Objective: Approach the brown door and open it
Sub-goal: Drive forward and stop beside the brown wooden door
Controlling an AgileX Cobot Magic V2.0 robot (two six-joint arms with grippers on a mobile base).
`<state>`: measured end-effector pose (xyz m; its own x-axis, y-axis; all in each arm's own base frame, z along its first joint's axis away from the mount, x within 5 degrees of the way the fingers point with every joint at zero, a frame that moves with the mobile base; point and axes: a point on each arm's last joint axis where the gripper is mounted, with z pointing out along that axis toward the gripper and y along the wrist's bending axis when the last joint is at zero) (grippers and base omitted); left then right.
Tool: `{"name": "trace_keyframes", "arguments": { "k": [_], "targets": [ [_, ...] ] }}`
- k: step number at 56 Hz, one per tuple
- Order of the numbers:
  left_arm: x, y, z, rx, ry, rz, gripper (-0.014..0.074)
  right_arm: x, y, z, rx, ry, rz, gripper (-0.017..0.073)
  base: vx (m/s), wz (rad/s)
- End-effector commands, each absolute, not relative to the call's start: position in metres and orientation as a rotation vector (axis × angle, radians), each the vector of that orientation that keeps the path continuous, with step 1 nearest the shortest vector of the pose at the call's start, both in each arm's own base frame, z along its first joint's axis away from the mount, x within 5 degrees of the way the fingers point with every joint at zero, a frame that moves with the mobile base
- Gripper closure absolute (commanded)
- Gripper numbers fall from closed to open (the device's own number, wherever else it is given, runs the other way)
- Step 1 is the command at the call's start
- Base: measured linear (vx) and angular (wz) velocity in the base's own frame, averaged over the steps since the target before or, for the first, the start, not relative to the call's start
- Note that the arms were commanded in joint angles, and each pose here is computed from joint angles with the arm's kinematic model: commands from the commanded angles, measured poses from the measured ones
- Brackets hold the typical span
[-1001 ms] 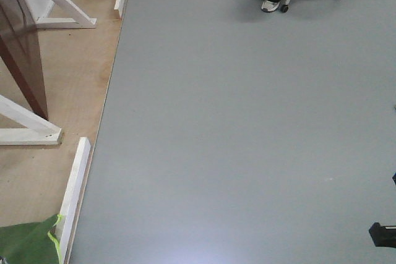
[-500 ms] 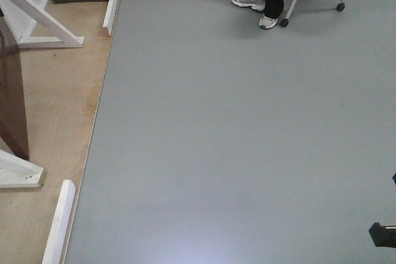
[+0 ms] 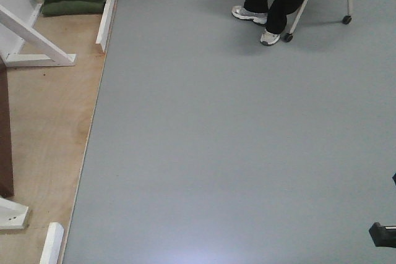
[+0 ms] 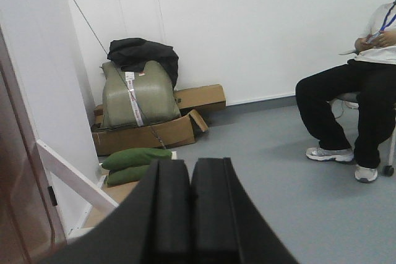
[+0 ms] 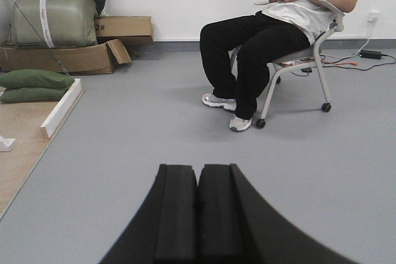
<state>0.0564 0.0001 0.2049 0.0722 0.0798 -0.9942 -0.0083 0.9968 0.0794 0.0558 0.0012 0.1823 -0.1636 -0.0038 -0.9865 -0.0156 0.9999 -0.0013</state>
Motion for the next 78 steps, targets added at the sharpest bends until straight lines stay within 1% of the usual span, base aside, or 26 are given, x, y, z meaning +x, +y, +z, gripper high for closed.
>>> {"name": "trace_keyframes", "arguments": {
  "k": [1, 35, 78],
  "targets": [
    [0.0531, 0.0009, 0.2194, 0.04, 1.381, 0.069, 0.06, 0.0559, 0.001, 0.1887, -0.02, 1.644, 0.002, 0.0559, 0.35, 0.01],
    [0.0531, 0.0008, 0.2194, 0.041, 1.381, 0.068, 0.06, 0.0559, 0.0009, 0.1887, -0.019, 1.644, 0.001, 0.0559, 0.3, 0.05],
    [0.0531, -0.0003, 0.2194, 0.056, 1.38, 0.05, 0.06, 0.0559, 0.0009, 0.1887, -0.019, 1.645, 0.001, 0.0559, 0.22, 0.01]
  ]
}}
